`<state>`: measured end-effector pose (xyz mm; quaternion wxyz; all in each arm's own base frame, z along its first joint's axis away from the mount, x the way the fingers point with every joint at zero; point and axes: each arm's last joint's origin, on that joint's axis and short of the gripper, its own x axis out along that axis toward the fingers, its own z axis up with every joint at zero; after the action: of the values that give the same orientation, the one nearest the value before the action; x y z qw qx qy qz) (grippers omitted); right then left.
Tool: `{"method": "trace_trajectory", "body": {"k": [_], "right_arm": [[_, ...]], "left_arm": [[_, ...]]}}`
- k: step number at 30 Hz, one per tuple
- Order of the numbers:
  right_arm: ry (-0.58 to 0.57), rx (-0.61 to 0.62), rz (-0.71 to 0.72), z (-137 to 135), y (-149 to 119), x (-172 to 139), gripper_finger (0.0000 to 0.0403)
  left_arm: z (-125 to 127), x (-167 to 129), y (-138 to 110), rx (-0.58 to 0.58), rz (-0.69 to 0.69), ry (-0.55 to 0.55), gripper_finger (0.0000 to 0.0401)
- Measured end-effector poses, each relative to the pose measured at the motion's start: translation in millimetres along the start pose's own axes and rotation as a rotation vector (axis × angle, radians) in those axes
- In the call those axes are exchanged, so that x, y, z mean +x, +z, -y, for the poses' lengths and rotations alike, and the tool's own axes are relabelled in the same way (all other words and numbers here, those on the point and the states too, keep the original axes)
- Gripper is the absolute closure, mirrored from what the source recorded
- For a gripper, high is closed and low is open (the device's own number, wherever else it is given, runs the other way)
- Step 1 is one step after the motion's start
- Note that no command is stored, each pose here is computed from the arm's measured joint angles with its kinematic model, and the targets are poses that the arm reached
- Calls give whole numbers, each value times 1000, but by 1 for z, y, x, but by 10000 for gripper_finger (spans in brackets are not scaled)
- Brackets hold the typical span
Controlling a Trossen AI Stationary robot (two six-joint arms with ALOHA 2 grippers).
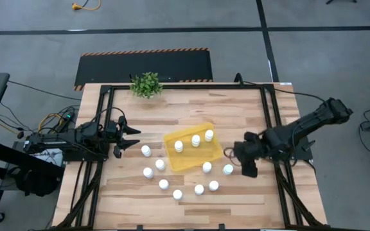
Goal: Pick and place pill bottles into a basket
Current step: Put the white pill bottle into the yellow bin
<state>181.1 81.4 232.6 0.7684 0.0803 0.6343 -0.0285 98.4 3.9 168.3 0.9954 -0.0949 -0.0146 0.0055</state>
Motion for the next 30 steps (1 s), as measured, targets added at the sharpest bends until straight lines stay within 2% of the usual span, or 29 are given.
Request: {"method": "trace_trajectory", "body": {"k": [5, 8, 16, 23, 30], "right_arm": [[20, -31, -5, -13, -10, 7, 177], [7, -59, -61, -20, -11, 17, 174], [-38, -103, -169, -33, 0, 52, 163], [-6, -141, -129, -38, 14, 60, 152], [1, -124, -98, -28, 25, 61, 152]], "left_arm": [[0, 0, 0, 0, 0, 0, 207], [0, 0, 0, 0, 0, 0, 207], [0, 0, 0, 0, 0, 0, 207], [0, 0, 0, 0, 0, 0, 207], [0, 0, 0, 0, 0, 0, 207]]}}
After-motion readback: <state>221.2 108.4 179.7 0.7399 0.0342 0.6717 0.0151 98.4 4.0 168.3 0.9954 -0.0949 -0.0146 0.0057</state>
